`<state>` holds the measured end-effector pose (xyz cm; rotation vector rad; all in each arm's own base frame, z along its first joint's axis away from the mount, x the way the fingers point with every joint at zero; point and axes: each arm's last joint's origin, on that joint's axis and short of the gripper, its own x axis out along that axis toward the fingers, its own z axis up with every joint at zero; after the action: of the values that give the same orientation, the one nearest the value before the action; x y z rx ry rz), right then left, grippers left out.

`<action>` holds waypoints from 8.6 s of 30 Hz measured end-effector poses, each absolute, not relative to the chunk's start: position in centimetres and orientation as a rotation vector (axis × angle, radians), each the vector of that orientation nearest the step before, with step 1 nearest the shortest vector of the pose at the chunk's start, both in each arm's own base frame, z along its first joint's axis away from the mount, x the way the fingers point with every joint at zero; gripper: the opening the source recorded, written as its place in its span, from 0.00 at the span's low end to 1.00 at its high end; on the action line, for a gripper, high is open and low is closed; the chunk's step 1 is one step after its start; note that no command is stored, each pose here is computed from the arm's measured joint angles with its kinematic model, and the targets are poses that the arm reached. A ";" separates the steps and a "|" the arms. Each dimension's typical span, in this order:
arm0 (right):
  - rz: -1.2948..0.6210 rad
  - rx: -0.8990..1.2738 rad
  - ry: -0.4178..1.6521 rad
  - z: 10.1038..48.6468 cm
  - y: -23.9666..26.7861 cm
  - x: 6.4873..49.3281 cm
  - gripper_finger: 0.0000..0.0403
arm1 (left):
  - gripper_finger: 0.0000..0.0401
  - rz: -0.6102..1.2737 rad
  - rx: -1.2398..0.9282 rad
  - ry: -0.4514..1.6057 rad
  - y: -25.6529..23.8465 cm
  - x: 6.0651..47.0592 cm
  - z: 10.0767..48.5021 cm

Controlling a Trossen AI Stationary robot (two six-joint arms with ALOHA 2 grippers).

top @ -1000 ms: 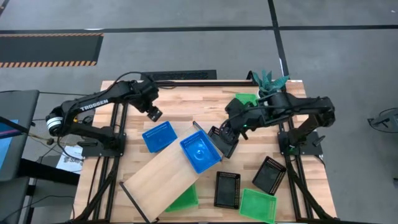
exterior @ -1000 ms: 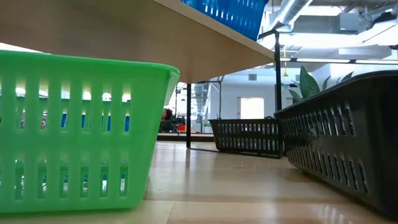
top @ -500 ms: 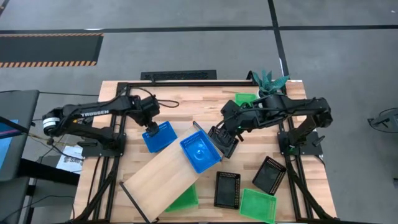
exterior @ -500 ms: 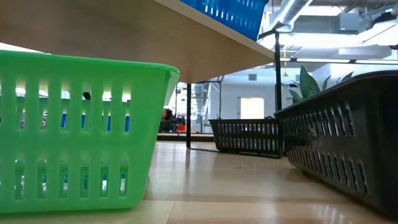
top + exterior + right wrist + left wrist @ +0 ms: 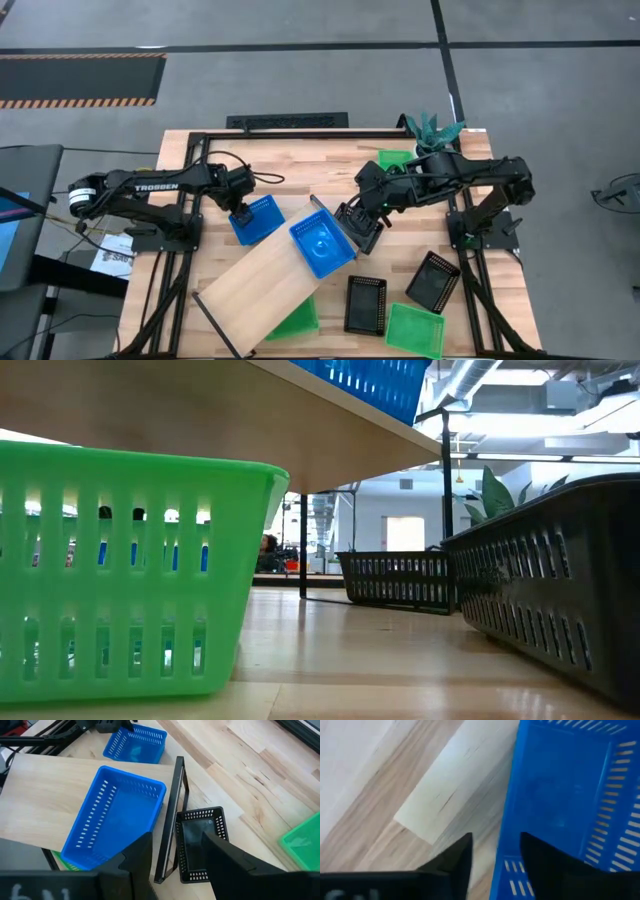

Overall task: Stack baskets on shelf by color
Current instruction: Stack the blue bin on the blue bin on the shelf, then put the top green bin on the shelf

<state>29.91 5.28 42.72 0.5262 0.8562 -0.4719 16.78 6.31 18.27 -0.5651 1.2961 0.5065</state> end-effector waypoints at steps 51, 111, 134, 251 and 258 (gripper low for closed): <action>-0.546 0.515 0.180 39.5 -3.3 44.4 0.43 | 0.00 1.032 -0.498 0.265 4.3 16.7 37.8; -0.624 0.552 0.308 43.0 -7.4 38.0 0.01 | 0.58 0.479 -0.390 0.210 2.0 16.9 40.6; -0.186 0.735 0.843 40.2 5.3 36.4 0.02 | 0.63 0.256 -0.471 -0.044 1.0 8.2 43.7; -0.177 0.836 0.874 39.0 4.9 37.9 0.31 | 0.63 0.329 -0.465 -0.021 1.2 8.2 43.4; -0.200 0.732 0.794 41.0 4.4 36.1 0.31 | 0.63 0.334 -0.507 -0.011 1.2 8.4 43.2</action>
<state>36.14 4.36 40.98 0.7323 0.7937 -0.2000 8.38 1.23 43.21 -0.5069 -0.0113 0.3336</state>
